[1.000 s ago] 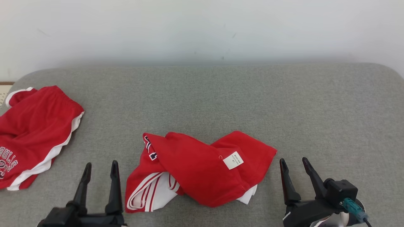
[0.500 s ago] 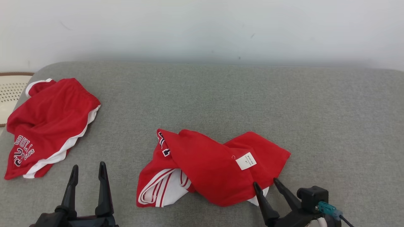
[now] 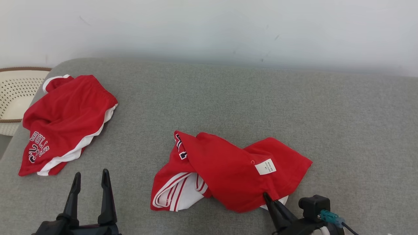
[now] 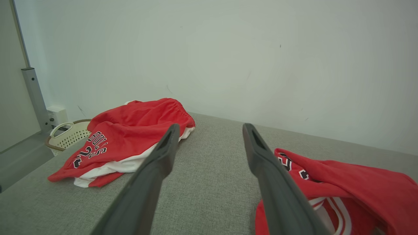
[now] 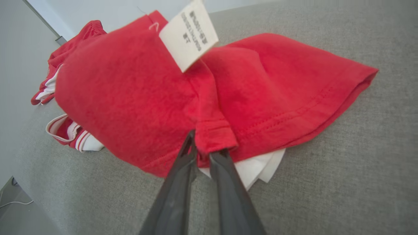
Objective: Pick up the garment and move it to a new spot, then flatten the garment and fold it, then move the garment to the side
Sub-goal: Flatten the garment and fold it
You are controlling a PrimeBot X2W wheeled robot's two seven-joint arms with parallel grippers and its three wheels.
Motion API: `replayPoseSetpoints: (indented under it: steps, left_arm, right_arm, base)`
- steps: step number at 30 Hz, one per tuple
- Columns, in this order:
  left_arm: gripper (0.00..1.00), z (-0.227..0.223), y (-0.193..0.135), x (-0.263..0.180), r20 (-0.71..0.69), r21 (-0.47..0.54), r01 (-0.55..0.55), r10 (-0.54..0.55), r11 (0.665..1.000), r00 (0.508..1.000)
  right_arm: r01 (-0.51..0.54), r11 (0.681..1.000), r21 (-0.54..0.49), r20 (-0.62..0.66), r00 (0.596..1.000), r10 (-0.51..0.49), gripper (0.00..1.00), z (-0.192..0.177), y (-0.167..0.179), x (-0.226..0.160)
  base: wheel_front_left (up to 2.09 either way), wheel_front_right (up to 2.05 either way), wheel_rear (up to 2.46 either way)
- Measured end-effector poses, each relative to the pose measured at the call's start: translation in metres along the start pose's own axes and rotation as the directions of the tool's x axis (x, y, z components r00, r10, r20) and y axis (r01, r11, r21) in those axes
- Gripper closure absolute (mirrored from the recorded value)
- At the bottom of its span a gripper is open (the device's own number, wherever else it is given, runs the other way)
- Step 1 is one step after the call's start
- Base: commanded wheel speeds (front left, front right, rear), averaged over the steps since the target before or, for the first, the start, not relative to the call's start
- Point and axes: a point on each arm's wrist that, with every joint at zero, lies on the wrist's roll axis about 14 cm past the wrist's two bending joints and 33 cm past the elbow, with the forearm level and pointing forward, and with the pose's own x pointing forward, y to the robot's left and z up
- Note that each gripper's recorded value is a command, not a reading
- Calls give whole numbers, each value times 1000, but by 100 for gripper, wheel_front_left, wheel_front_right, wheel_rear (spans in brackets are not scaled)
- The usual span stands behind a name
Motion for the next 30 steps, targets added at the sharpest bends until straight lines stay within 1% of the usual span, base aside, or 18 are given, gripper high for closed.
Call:
replayPoseSetpoints:
  steps: [6,8,10,12,15,17,19,21,26,28,30]
  left_arm:
    - [0,2,2,-1,5,-4,-12,12,1000,1000]
    - [0,3,2,-2,6,-10,-12,12,1000,1000]
    - [0,3,1,-3,5,-13,-12,12,1000,1000]
    - [0,1,-1,-3,0,-17,-10,10,1000,1000]
    - [0,0,-3,-4,-6,-22,-3,3,1000,1000]
    - [0,0,-5,-4,-5,-25,2,-2,1000,1000]
    - [0,0,-6,-5,-6,-28,5,-5,1000,1000]
    - [0,0,-9,-6,-8,-33,12,-12,999,1000]
    - [0,1,-7,-10,-9,-42,7,-7,999,1000]
    - [0,2,-5,-13,-8,-44,0,0,999,1000]
    - [0,4,-1,-15,-5,-43,-9,9,999,1000]
  right_arm:
    - [3,999,-39,80,997,0,100,17,-2,1]
    - [12,999,-51,125,992,-5,100,29,-6,0]
    - [19,997,-76,191,981,-4,100,52,-10,0]
    - [40,991,-127,265,964,-6,100,83,-21,0]
    - [88,971,-224,338,941,-8,100,126,-39,-3]
    - [108,958,-265,374,928,-1,100,153,-44,-3]
    - [128,940,-318,407,913,13,100,179,-47,-3]
    - [151,919,-363,420,907,17,100,199,-52,-2]
    - [208,878,-431,448,894,8,100,238,-65,-3]
    - [220,868,-445,448,894,3,100,246,-69,-2]
    - [222,867,-447,450,893,3,100,252,-70,0]
  base:
    - [0,0,0]
    - [0,0,0]
    - [0,0,0]
    - [0,0,0]
    - [0,0,0]
    - [0,0,0]
    - [0,0,0]
    - [0,0,0]
    - [0,0,0]
    - [0,0,0]
    - [0,0,0]
